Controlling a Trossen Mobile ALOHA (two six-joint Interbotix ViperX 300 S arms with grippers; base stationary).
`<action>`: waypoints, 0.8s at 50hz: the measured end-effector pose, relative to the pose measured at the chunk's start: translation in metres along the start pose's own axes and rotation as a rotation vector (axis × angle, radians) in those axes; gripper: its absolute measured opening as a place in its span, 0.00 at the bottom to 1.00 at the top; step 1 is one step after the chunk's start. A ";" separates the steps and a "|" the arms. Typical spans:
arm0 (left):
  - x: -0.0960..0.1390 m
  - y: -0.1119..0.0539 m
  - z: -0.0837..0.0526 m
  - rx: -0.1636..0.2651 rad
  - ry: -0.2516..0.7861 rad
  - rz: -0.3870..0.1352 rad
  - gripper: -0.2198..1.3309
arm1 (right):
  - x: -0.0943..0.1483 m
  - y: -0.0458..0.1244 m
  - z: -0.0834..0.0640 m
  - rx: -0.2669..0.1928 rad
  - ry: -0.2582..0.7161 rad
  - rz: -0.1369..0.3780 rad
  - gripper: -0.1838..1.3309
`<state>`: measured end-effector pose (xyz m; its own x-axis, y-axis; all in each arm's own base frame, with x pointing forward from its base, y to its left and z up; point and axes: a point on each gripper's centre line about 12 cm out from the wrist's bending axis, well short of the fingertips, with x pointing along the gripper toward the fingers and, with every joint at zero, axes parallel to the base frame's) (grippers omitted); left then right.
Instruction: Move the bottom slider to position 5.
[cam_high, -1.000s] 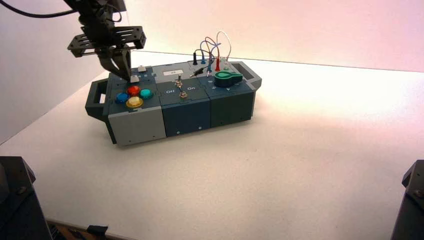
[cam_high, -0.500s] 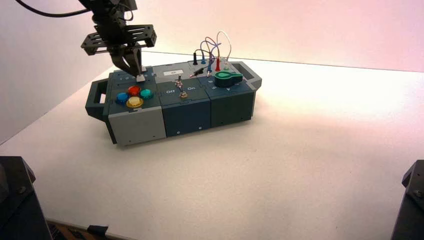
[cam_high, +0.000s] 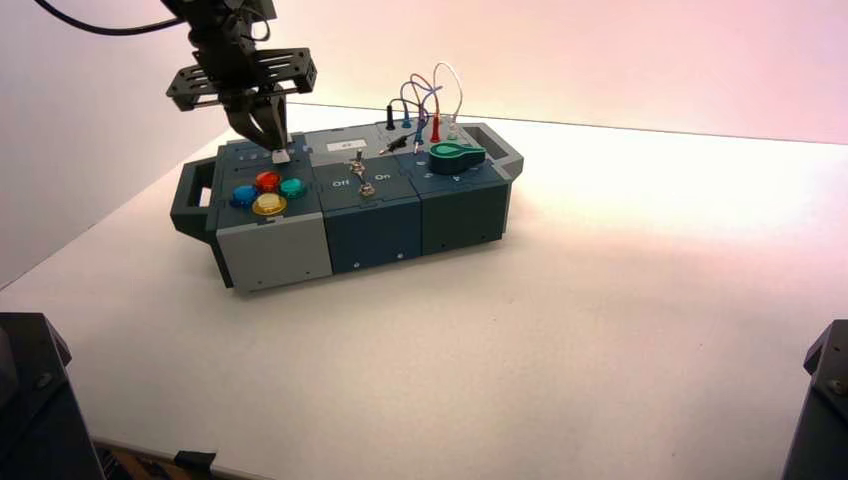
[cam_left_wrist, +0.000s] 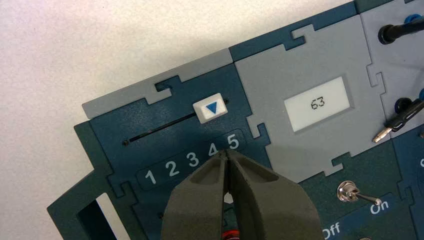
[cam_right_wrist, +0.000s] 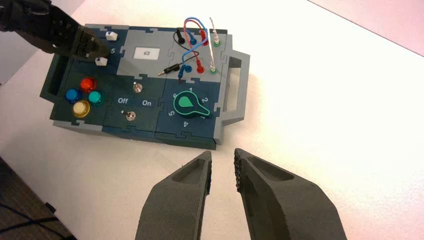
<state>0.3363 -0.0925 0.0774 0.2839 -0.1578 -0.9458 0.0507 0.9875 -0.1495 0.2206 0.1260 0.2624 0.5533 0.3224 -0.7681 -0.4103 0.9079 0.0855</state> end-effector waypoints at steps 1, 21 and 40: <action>0.000 0.001 0.000 0.000 0.000 0.001 0.04 | 0.000 0.000 0.000 0.003 0.000 -0.001 0.49; -0.001 0.008 -0.003 -0.010 0.003 0.011 0.04 | 0.000 0.000 -0.001 -0.001 0.001 -0.002 0.49; -0.005 0.012 -0.009 -0.019 0.023 0.015 0.04 | 0.002 -0.001 -0.002 -0.001 0.007 -0.003 0.49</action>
<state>0.3264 -0.0799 0.0778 0.2623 -0.1432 -0.9543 0.0288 0.9896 -0.1406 0.2201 0.1255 0.2597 0.5491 0.3178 -0.7730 -0.4093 0.9086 0.0828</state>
